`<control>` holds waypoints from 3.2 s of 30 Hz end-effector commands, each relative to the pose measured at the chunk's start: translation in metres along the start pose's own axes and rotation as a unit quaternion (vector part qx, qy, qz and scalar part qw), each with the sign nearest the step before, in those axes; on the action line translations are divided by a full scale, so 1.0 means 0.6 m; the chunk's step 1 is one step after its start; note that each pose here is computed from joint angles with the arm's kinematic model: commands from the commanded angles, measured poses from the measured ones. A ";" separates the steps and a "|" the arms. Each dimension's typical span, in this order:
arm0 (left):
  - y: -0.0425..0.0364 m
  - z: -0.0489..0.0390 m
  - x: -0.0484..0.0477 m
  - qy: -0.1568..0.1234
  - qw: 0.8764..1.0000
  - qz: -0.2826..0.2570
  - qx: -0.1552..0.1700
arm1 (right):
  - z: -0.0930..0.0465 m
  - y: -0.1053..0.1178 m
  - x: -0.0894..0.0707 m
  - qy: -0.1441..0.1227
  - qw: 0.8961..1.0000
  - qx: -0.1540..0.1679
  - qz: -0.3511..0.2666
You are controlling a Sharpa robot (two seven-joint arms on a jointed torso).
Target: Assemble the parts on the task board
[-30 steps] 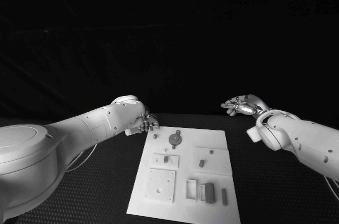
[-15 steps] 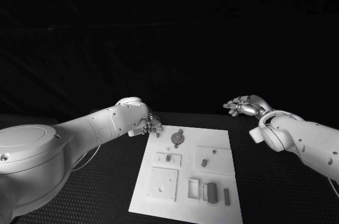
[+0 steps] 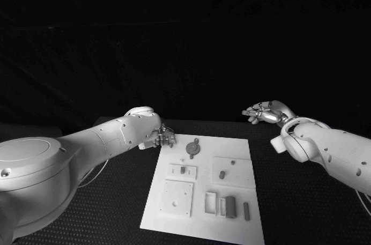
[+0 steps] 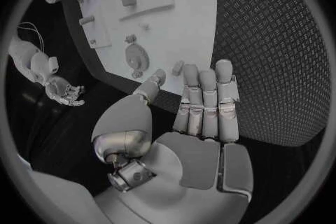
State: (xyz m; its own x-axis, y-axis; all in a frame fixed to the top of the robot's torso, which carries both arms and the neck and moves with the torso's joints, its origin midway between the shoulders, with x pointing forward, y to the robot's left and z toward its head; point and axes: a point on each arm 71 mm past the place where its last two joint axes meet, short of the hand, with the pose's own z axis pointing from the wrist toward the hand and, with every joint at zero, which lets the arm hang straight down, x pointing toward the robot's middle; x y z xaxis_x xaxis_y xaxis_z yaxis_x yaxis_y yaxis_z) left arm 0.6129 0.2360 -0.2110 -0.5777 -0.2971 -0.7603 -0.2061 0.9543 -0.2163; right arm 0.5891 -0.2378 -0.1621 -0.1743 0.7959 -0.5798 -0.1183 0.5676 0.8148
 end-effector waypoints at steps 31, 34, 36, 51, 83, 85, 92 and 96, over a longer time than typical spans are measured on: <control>-0.001 0.005 0.013 0.024 0.999 -0.025 0.019 | 0.001 0.003 0.004 0.006 1.000 -0.006 0.001; 0.001 0.005 0.011 0.019 0.999 -0.027 0.020 | 0.001 0.003 0.004 0.006 1.000 -0.006 0.001; 0.004 0.005 0.009 0.016 0.999 -0.029 0.020 | 0.001 0.004 0.004 0.006 1.000 -0.007 0.001; 0.020 -0.017 0.006 0.011 0.996 -0.081 0.043 | -0.002 0.000 -0.002 0.004 1.000 -0.004 0.000; 0.039 -0.105 0.103 -0.001 0.993 -0.103 0.049 | -0.002 -0.006 -0.008 0.002 1.000 0.001 0.000; 0.039 -0.105 0.111 0.002 0.994 -0.100 0.046 | -0.003 -0.008 -0.010 0.001 1.000 0.002 -0.001; 0.042 -0.105 0.142 0.014 0.996 -0.083 0.038 | -0.003 -0.008 -0.011 0.001 1.000 0.002 -0.001; 0.047 -0.104 0.147 0.011 0.997 -0.072 0.034 | -0.004 -0.009 -0.012 0.000 1.000 0.002 -0.001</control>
State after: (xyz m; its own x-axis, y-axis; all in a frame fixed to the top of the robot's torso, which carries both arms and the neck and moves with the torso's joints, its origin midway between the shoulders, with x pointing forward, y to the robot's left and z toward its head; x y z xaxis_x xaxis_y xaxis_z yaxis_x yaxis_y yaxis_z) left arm 0.5060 0.2331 -0.2477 -0.5856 -0.4478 -0.6757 -0.2383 0.8918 -0.3845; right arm 0.5890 -0.2480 -0.1624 -0.1623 0.7965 -0.5825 -0.1064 0.5728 0.8128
